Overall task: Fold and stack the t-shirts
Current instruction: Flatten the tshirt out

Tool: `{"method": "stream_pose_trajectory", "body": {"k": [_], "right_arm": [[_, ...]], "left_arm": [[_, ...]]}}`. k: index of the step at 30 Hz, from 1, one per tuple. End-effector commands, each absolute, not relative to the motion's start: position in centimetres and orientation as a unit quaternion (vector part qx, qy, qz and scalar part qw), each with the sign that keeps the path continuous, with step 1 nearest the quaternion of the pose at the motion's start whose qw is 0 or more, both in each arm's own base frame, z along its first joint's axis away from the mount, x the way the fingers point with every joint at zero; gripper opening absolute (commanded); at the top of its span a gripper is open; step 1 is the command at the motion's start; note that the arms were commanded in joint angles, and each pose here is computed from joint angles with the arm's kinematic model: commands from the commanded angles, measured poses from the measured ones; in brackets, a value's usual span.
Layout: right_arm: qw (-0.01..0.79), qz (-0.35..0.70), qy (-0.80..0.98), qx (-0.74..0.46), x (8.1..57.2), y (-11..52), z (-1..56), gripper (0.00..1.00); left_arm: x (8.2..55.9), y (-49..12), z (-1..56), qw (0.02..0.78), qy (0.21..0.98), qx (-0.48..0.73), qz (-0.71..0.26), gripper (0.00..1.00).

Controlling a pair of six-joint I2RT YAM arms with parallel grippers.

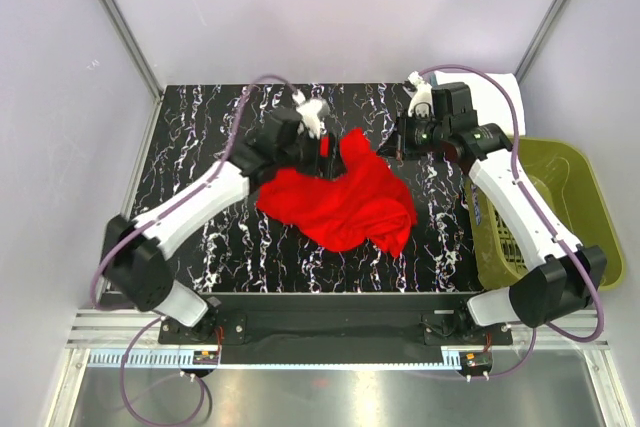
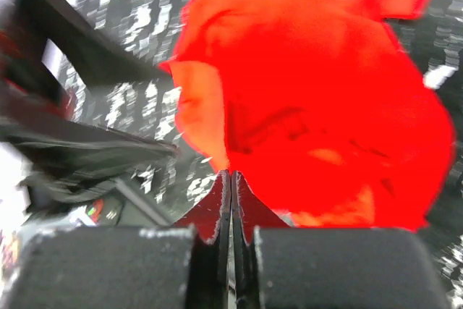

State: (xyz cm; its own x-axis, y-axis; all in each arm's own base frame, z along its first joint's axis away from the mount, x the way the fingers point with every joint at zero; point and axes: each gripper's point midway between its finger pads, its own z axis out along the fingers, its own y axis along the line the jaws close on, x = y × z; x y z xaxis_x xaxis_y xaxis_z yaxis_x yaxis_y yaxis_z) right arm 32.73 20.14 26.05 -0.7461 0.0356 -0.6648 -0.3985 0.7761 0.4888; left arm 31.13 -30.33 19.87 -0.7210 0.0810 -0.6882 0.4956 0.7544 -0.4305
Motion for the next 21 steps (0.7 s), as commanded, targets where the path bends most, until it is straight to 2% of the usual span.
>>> {"method": "stream_pose_trajectory", "body": {"k": [1,8,9,12,17,21], "right_arm": [[0.326,0.375,0.854,-0.151,30.4,22.3,28.0,0.00],[0.329,0.393,0.841,-0.171,29.4,22.7,29.0,0.00],[0.331,0.397,0.838,-0.175,29.2,22.8,29.2,0.00],[0.329,0.408,0.832,-0.181,28.7,23.0,29.4,0.00],[0.318,0.421,0.830,-0.182,28.6,23.4,28.9,0.00],[0.322,0.424,0.826,-0.183,28.6,23.5,29.1,0.00]], "left_arm": [[31.5,-30.4,27.9,0.459,0.765,0.299,-0.337,0.83],[28.3,-32.5,29.6,0.409,0.663,0.437,-0.450,0.78],[27.8,-33.0,28.6,0.379,0.662,0.445,-0.469,0.78],[27.8,-33.9,28.5,0.363,0.646,0.457,-0.491,0.76],[28.6,-35.2,29.3,0.365,0.622,0.464,-0.515,0.74],[28.5,-35.8,29.0,0.339,0.617,0.472,-0.531,0.66]]}}
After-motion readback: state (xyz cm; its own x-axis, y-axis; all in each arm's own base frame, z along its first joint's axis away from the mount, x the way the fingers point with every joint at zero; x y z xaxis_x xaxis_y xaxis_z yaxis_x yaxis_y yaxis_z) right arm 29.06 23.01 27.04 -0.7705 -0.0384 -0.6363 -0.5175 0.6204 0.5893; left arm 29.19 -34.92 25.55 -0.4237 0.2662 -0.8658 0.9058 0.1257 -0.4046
